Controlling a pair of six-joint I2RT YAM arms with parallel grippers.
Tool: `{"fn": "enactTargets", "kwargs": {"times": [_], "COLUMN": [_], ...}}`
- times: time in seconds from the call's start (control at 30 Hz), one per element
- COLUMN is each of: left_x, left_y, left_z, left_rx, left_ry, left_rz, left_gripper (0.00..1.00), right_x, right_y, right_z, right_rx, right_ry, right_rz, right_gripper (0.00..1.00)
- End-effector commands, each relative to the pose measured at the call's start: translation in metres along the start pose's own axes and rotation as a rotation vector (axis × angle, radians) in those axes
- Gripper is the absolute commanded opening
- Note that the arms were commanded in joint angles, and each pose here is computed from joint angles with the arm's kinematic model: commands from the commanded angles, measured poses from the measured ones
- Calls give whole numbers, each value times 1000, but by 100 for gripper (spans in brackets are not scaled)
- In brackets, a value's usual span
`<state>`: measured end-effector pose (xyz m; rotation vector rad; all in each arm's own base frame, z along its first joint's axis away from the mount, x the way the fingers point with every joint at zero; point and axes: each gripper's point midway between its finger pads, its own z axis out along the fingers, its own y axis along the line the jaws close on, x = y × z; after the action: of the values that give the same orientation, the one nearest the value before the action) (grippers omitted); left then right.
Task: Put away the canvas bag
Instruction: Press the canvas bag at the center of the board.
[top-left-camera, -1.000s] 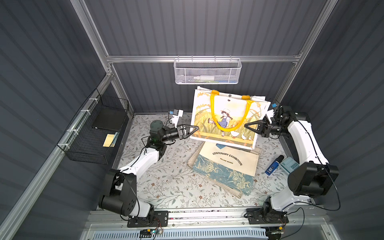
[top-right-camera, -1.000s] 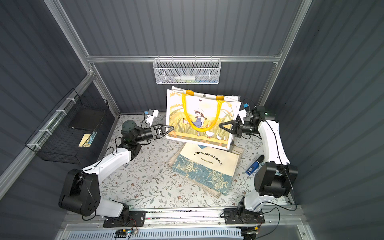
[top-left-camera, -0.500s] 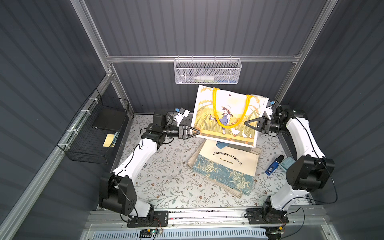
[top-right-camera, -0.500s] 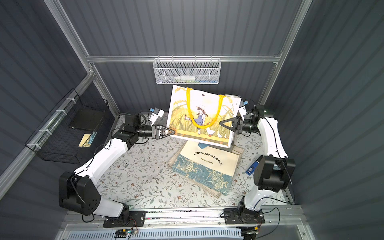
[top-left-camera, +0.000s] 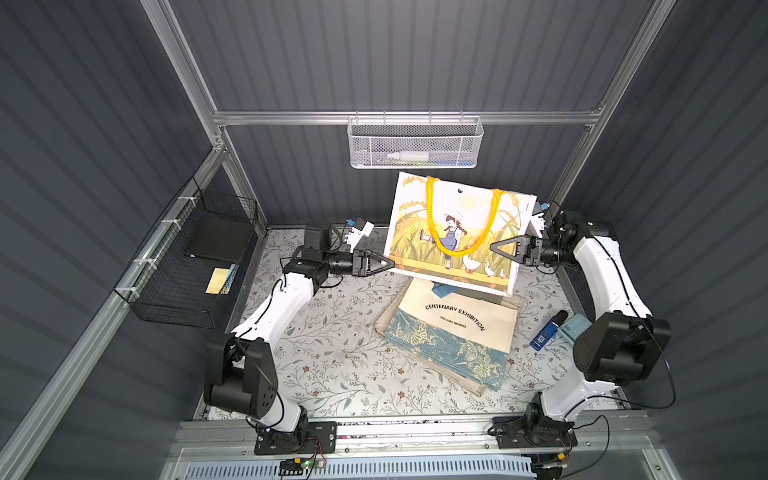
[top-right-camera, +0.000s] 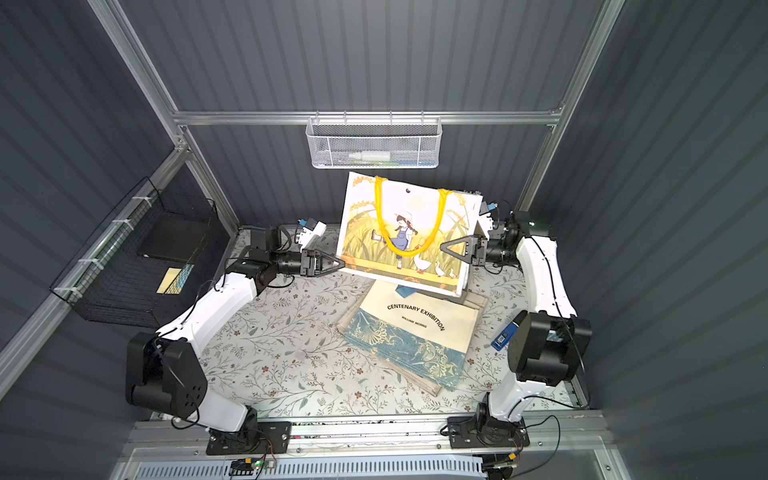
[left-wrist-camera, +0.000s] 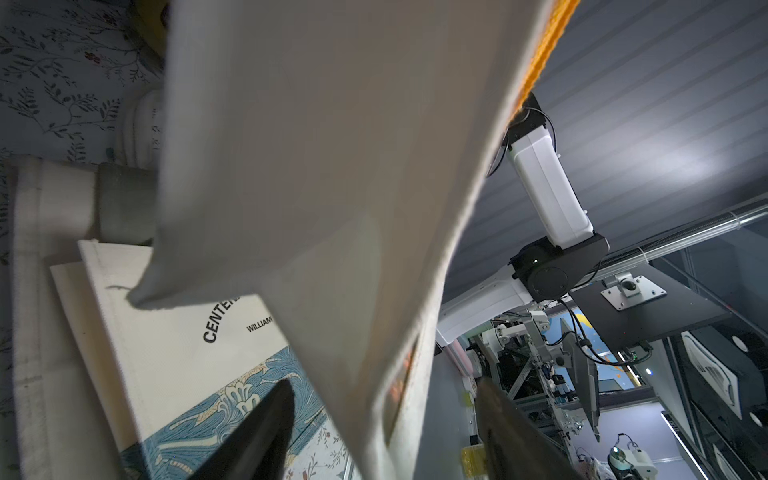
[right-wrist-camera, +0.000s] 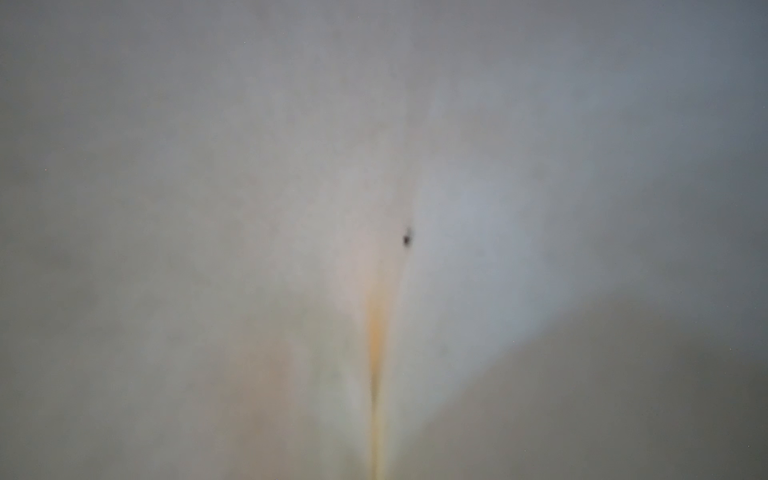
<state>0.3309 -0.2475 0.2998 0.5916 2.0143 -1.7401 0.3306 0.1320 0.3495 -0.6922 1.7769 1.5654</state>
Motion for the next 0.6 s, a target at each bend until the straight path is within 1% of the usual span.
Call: {"fn": "enactTargets", "kwargs": {"times": [0.0, 0.07, 0.1, 0.13, 0.2, 0.27, 0.33, 0.43, 0.47, 0.57], "left_x": [-8, -9, -16, -19, -22, -25, -26, -21, -9, 7], "left_y": [-5, 0, -3, -4, -1, 0, 0, -2, 6, 6], "left_z": [3, 6, 8, 9, 13, 15, 15, 14, 13, 9], "left_rx": [37, 31, 37, 41, 35, 29, 25, 14, -1, -51], "left_ry": [3, 1, -2, -2, -7, -21, -27, -28, -21, -31], "left_rz": [41, 51, 79, 93, 110, 140, 160, 176, 149, 159], "left_gripper": [69, 68, 66, 62, 51, 44, 33, 11, 0, 0], "right_x": [-18, -18, -18, -17, -17, -15, -9, 2, 6, 18], "right_y": [31, 33, 33, 33, 33, 32, 30, 21, 18, 7], "right_z": [1, 3, 5, 7, 9, 12, 15, 17, 18, 23], "right_rx": [-130, -136, -141, -146, -153, -159, -166, -170, -172, -179], "right_ry": [-91, -85, -80, -77, -71, -64, -57, -51, -49, -38], "right_rz": [-20, -15, -11, -7, 1, 18, 47, 108, 127, 189], "right_gripper": [0, 0, 0, 0, 0, 0, 0, 0, 0, 0]}}
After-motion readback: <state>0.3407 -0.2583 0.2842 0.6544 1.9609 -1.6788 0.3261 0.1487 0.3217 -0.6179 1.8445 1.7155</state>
